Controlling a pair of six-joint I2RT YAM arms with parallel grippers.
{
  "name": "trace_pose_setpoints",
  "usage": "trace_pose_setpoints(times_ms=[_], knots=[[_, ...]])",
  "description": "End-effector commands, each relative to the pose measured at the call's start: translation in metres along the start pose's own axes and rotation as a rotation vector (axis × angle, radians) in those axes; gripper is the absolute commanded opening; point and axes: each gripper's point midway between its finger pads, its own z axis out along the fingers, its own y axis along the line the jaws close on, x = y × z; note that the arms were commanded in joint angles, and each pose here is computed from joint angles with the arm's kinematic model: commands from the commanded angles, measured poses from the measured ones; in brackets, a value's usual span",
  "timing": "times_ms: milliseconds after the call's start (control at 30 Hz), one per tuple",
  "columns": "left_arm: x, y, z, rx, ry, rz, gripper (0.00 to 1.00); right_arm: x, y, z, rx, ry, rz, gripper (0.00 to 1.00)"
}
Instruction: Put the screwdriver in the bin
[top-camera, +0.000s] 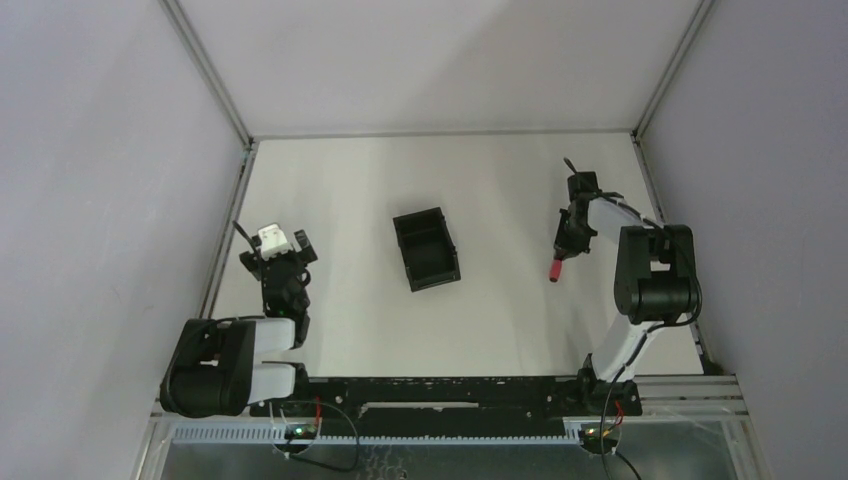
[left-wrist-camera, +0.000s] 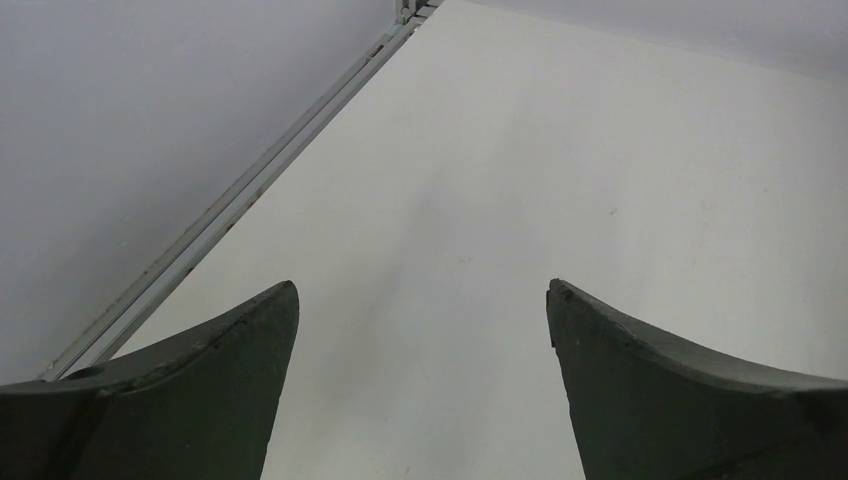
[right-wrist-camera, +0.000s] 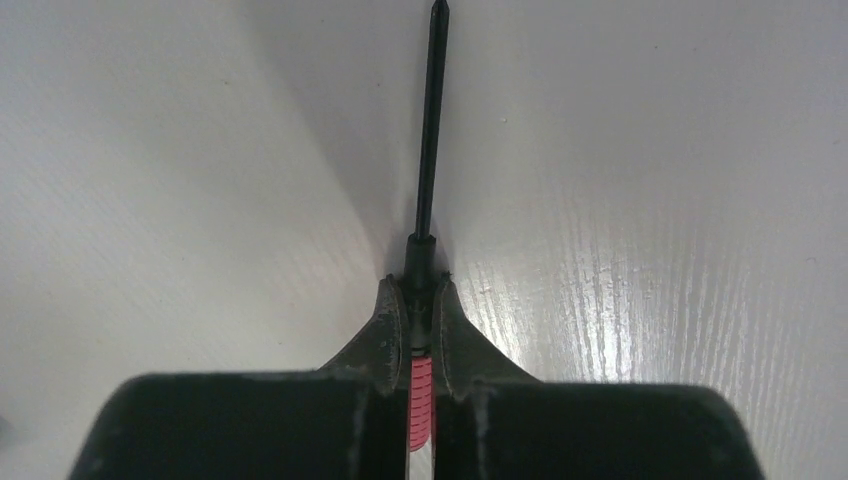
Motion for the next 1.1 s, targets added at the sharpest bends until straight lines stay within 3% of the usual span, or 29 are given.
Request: trace_pose_setpoints(times_ms=[0, 300, 533, 700, 900, 1067], knots=[[-0.023, -0.004, 0.009, -0.002, -0.063, -0.025, 0.98, -0.008, -0.005, -0.021, 0.032, 0.012, -0.042, 0.00], [-0.023, -0.004, 0.009, -0.004, -0.063, -0.025, 0.98, -0.033, 0.003, -0.147, 0.020, 0.023, -0.091, 0.00], [-0.024, -0.004, 0.009, -0.003, -0.064, -0.025, 0.98, -0.057, 0.050, -0.189, -0.048, -0.106, -0.141, 0.00], [-0.024, -0.004, 0.010, -0.003, -0.064, -0.025, 0.98, -0.050, 0.140, -0.204, -0.141, -0.189, -0.313, 0.00], [-0.023, -0.004, 0.009, -0.003, -0.062, -0.024, 0.98, -0.007, 0.269, -0.223, -0.304, -0.274, -0.648, 0.00], [-0.024, -0.004, 0.009, -0.002, -0.064, -0.025, 0.98, 0.013, 0.320, -0.219, -0.320, -0.369, -0.833, 0.00]])
